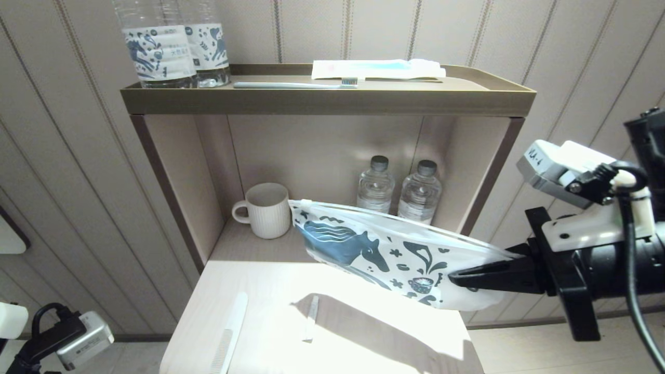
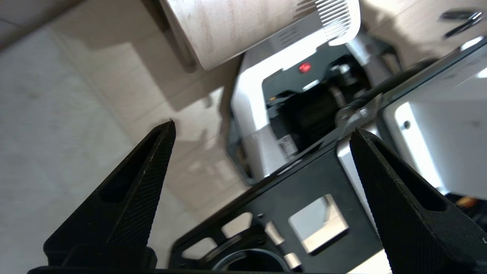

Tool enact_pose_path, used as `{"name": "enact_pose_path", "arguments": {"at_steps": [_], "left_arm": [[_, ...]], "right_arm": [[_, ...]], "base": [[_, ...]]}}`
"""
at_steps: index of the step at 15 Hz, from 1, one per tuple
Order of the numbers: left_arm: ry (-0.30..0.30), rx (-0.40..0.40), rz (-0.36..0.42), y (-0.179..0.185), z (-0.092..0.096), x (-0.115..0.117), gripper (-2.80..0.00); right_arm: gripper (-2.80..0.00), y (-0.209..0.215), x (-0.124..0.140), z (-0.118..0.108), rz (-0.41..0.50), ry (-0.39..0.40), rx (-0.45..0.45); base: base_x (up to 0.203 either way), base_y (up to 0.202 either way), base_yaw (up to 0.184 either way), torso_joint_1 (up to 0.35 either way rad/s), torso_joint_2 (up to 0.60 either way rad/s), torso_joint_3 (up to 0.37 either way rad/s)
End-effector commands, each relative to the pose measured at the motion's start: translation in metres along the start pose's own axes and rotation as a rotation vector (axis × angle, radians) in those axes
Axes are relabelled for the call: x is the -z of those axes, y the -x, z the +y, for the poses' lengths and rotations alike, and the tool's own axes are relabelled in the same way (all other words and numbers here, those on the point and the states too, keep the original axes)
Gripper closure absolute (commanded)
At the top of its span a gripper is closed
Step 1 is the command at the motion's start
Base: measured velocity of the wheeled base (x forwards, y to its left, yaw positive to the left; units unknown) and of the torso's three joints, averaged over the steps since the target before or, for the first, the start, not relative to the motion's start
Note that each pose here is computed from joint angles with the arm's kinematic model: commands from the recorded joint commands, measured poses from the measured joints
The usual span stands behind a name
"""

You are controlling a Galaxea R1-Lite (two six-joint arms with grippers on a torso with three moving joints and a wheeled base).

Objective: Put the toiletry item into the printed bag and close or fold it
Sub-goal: Pick up the comb

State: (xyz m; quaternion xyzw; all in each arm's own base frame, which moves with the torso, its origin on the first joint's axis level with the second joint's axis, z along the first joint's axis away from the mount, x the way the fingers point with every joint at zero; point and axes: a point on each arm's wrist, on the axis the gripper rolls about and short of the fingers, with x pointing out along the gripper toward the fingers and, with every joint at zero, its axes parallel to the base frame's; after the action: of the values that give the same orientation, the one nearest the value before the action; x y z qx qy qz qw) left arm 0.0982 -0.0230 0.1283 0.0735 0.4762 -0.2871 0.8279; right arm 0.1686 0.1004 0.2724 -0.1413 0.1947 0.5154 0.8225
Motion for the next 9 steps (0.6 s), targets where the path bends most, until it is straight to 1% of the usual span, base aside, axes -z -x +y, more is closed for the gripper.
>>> {"name": "enact_pose_path", "arguments": {"at_steps": [1, 2, 4, 6, 7, 9], "left_arm": [[-0.055, -0.01, 0.005, 0.002, -0.004, -0.005, -2.8], [-0.087, -0.015, 0.015, 0.002, -0.007, -0.008, -2.8], [-0.14, 0.008, 0.046, -0.002, -0.013, -0.014, -2.8], [-0.184, 0.006, 0.085, -0.01, -0.016, -0.026, -2.8], [-0.205, -0.003, 0.087, -0.011, -0.02, -0.036, -2.8], [-0.218, -0.015, 0.086, -0.013, -0.03, -0.049, -2.8]], "right_arm": [[0.0, -0.002, 0.001, -0.001, 0.006, -0.002, -0.006], [0.0, -0.003, 0.001, -0.001, 0.009, -0.004, -0.008], [0.0, -0.004, 0.002, -0.002, 0.011, -0.006, -0.011], [0.0, -0.004, 0.002, -0.002, 0.012, -0.007, -0.012], [0.0, -0.005, 0.002, -0.002, 0.014, -0.008, -0.013], [0.0, -0.005, 0.005, -0.003, 0.02, -0.016, -0.011]], "base": [[0.0, 0.0, 0.0, 0.0, 0.0, 0.0], [0.0, 0.0, 0.0, 0.0, 0.0, 0.0], [0.0, 0.0, 0.0, 0.0, 0.0, 0.0], [0.0, 0.0, 0.0, 0.0, 0.0, 0.0], [0.0, 0.0, 0.0, 0.0, 0.0, 0.0], [0.0, 0.0, 0.0, 0.0, 0.0, 0.0]]}}
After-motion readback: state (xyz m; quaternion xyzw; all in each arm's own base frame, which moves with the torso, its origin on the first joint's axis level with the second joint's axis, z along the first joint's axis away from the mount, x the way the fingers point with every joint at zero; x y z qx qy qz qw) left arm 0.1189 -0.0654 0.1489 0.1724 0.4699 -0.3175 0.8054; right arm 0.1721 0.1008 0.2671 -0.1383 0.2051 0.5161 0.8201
